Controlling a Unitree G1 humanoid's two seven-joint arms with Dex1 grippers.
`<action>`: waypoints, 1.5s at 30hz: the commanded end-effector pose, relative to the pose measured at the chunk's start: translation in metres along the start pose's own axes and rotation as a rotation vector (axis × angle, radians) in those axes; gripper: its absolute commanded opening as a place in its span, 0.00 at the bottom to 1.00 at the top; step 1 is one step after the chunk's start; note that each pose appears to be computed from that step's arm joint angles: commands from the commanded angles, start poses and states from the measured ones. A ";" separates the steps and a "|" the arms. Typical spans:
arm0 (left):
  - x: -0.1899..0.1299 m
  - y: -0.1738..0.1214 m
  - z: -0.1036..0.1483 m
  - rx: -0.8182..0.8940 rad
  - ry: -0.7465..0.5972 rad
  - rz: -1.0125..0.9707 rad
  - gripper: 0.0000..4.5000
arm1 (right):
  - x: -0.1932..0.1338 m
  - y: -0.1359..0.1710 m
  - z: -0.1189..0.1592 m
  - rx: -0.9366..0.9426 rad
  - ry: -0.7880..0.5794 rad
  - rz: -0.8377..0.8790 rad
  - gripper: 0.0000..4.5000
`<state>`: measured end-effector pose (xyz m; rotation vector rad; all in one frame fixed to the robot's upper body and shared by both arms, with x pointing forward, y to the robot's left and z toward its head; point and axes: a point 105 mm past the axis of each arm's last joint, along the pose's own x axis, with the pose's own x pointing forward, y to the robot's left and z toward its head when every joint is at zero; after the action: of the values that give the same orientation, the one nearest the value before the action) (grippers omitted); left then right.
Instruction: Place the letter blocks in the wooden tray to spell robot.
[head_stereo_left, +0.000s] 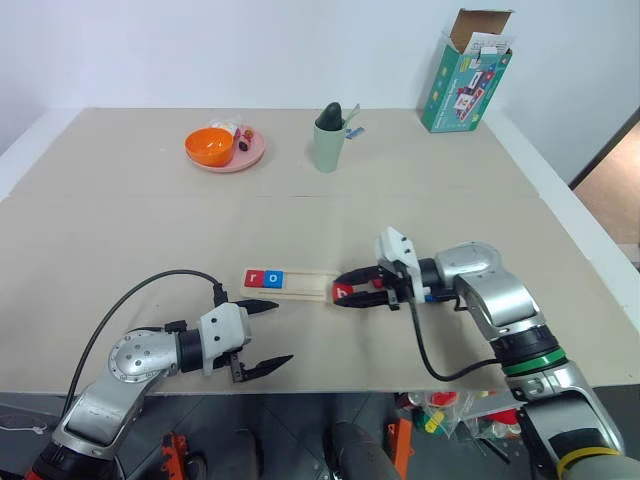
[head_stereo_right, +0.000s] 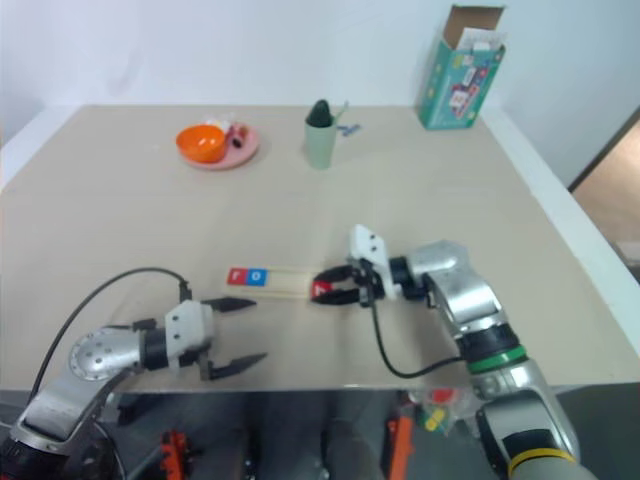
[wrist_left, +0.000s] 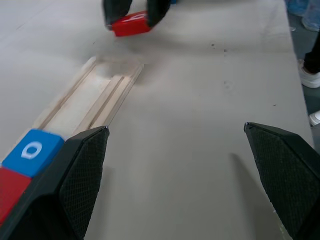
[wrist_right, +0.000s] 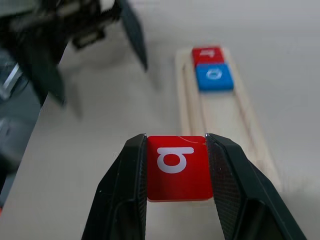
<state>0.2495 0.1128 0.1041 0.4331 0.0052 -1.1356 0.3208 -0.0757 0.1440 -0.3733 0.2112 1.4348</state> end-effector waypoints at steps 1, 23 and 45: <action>-0.008 0.020 0.004 -0.017 -0.035 0.114 1.00 | 0.017 -0.013 0.012 -0.054 0.029 -0.060 0.26; -0.021 0.040 0.001 -0.076 -0.042 0.263 1.00 | 0.071 -0.026 0.015 -0.094 0.086 -0.053 0.26; -0.018 0.036 0.000 -0.054 -0.017 0.244 1.00 | 0.078 -0.028 0.010 -0.071 0.088 -0.049 0.26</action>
<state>0.2739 0.1432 0.1126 0.3395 -0.0063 -0.8910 0.3578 -0.0066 0.1210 -0.5006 0.2349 1.3688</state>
